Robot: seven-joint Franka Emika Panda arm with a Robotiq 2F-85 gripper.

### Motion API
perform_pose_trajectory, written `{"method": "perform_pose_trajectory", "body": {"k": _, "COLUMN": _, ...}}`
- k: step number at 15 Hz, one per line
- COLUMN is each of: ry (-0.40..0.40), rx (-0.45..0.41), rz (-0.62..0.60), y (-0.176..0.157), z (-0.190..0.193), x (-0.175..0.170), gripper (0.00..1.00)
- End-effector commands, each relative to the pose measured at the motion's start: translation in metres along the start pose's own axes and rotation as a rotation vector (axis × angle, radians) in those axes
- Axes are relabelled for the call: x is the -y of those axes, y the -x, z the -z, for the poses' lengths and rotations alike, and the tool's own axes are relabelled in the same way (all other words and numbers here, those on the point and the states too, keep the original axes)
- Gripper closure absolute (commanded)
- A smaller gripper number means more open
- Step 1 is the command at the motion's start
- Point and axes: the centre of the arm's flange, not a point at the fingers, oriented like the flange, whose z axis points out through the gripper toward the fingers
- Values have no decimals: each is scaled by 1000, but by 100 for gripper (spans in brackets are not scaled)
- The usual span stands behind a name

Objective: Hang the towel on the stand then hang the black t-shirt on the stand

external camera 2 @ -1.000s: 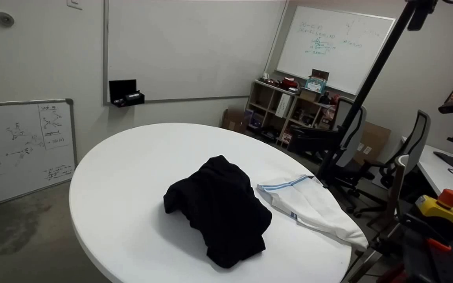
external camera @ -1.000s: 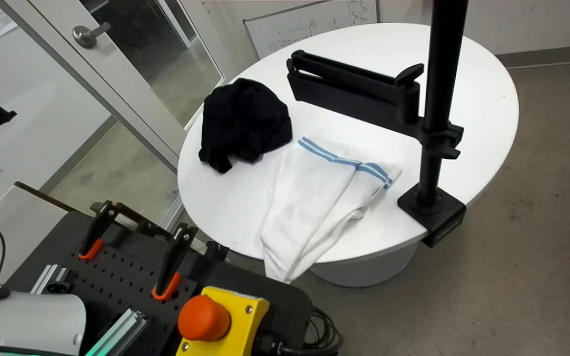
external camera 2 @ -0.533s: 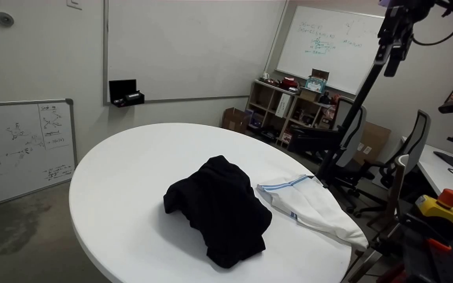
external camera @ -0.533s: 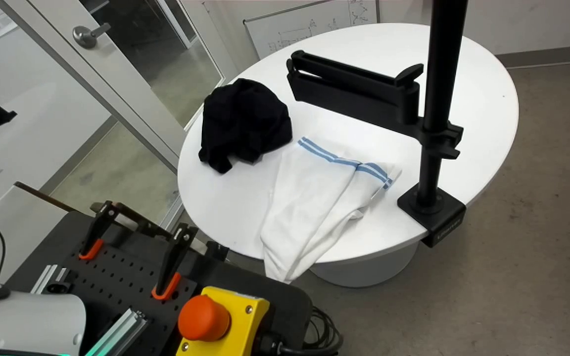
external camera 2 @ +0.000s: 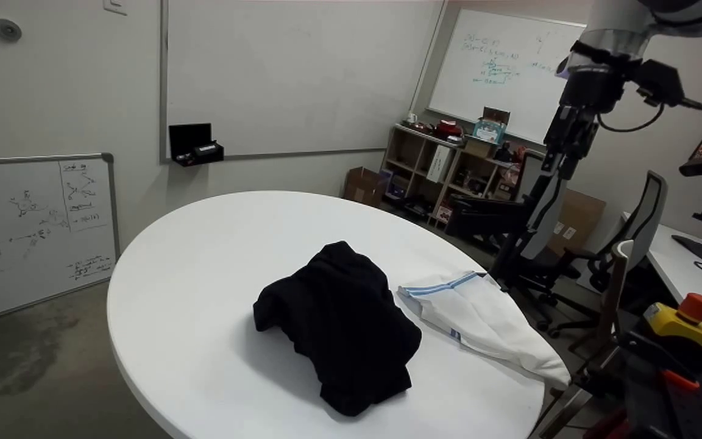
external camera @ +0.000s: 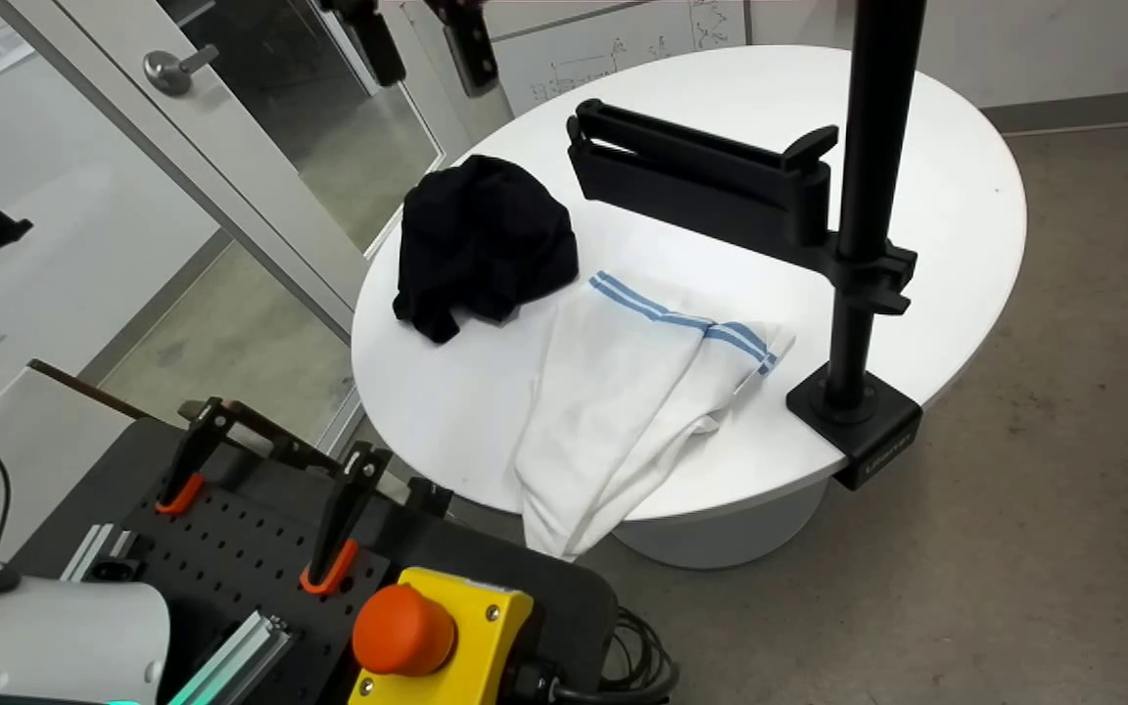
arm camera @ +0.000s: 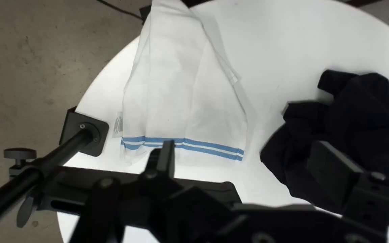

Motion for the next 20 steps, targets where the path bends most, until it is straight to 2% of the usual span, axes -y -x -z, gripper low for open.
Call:
{"method": "perform_pose_trajectory", "body": {"k": 1, "ry": 33, "rx": -54, "rz": 31, "y": -4, "z": -47, "x": -7, "gripper": 0}}
{"method": "perform_pose_trajectory", "body": {"k": 4, "ry": 36, "rx": -87, "rz": 35, "y": -4, "z": -75, "x": -7, "gripper": 0}}
{"method": "perform_pose_trajectory", "body": {"k": 11, "ry": 68, "rx": -105, "rz": 64, "y": -8, "z": -126, "x": -2, "gripper": 0}}
{"method": "perform_pose_trajectory", "body": {"k": 20, "ry": 124, "rx": -136, "rz": 187, "y": -8, "z": -184, "x": 19, "gripper": 0}}
